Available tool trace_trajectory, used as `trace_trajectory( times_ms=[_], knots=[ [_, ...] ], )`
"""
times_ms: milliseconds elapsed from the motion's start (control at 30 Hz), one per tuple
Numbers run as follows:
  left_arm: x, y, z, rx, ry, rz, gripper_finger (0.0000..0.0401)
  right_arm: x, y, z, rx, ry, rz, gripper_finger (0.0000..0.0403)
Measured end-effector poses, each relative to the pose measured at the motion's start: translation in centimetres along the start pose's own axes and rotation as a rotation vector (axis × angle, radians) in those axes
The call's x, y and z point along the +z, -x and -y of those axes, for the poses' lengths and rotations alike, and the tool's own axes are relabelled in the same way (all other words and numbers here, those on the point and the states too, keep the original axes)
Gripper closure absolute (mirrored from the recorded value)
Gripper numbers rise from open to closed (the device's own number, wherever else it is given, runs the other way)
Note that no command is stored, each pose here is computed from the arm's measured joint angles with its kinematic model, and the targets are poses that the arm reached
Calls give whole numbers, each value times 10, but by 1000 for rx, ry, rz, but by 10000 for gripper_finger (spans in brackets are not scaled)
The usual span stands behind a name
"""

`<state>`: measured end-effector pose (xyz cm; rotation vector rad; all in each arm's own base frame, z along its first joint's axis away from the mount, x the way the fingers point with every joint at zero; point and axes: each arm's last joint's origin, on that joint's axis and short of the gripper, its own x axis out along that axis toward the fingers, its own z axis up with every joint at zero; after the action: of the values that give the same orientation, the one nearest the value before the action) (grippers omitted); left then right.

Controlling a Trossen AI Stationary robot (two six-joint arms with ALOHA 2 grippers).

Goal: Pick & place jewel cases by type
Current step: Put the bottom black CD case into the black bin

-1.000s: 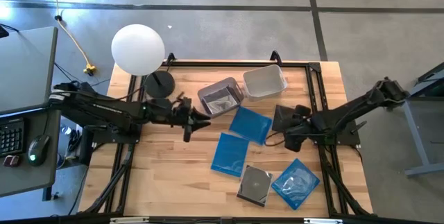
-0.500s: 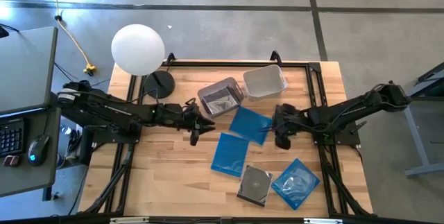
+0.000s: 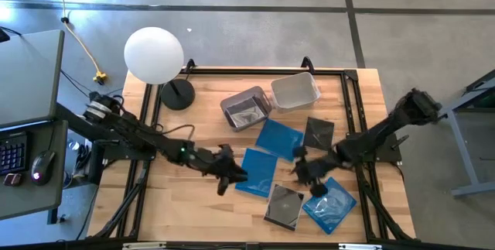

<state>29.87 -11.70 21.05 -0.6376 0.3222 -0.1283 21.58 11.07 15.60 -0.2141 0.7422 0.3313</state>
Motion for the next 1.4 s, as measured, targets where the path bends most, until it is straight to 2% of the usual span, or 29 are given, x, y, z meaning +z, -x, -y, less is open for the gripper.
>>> trace_trajectory(
  times_ms=[67, 167, 300, 400, 500, 667, 733, 900, 1000, 1200, 1400],
  knots=[
    [0, -13, 11, 3, 101, -75, 284, 8, -2, -17, -9, 49, 17, 284],
    [-6, -29, 24, 84, 169, -194, 284, 17, -5, -40, 11, 91, 4, 283],
    [-7, -56, 39, 147, 278, -257, 284, 23, -9, -71, 128, 246, -6, 275],
    [-6, -77, 47, 128, 337, -257, 284, 24, -12, -88, 138, 330, -6, 266],
    [-9, -98, 49, 126, 386, -262, 284, 20, -17, -100, 110, 380, -28, 253],
    [-29, -112, 35, 258, 466, -312, 284, 13, -31, -116, 113, 441, -71, 226],
    [-37, -121, 30, 246, 516, -294, 284, 8, -35, -122, 118, 487, -94, 217],
    [-51, -129, 25, 274, 614, -304, 284, 8, -48, -127, 68, 567, -141, 206],
    [-64, -129, 17, 335, 633, -337, 284, 8, -52, -124, 25, 589, -163, 206],
    [-69, -140, 17, 282, 687, -343, 284, 10, -55, -116, 18, 650, -167, 206],
    [-66, -149, 15, 267, 678, -373, 285, 15, -60, -103, 10, 690, -162, 206]
  ],
)
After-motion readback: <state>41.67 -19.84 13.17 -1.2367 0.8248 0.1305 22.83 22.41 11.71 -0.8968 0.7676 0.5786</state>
